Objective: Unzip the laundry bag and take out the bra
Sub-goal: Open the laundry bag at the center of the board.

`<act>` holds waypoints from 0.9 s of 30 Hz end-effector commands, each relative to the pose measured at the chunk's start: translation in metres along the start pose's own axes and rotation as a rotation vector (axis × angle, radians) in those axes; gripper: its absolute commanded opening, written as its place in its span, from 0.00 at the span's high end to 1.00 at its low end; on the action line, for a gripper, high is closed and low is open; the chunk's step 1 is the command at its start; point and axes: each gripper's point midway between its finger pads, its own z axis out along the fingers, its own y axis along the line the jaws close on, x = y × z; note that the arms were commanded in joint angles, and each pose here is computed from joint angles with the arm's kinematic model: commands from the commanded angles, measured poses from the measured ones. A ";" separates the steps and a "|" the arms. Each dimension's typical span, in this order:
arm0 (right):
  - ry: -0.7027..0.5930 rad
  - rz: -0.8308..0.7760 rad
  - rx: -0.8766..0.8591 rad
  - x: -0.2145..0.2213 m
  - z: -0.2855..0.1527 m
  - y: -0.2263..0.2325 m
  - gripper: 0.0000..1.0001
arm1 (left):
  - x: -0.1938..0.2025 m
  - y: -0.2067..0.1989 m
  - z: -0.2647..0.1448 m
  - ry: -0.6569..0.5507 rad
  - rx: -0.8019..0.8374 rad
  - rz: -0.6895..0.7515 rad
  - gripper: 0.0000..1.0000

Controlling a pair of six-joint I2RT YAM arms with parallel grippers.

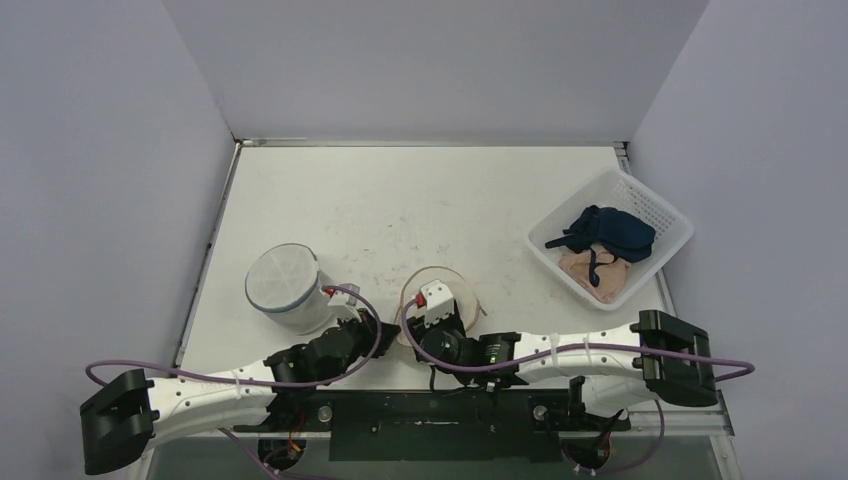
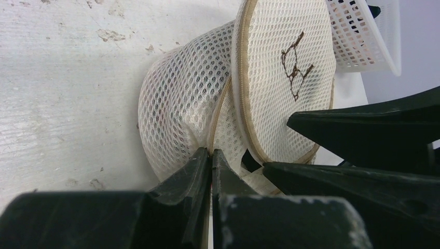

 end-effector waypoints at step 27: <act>-0.078 -0.111 0.177 -0.023 0.000 -0.001 0.94 | -0.014 -0.029 0.001 -0.024 0.077 -0.021 1.00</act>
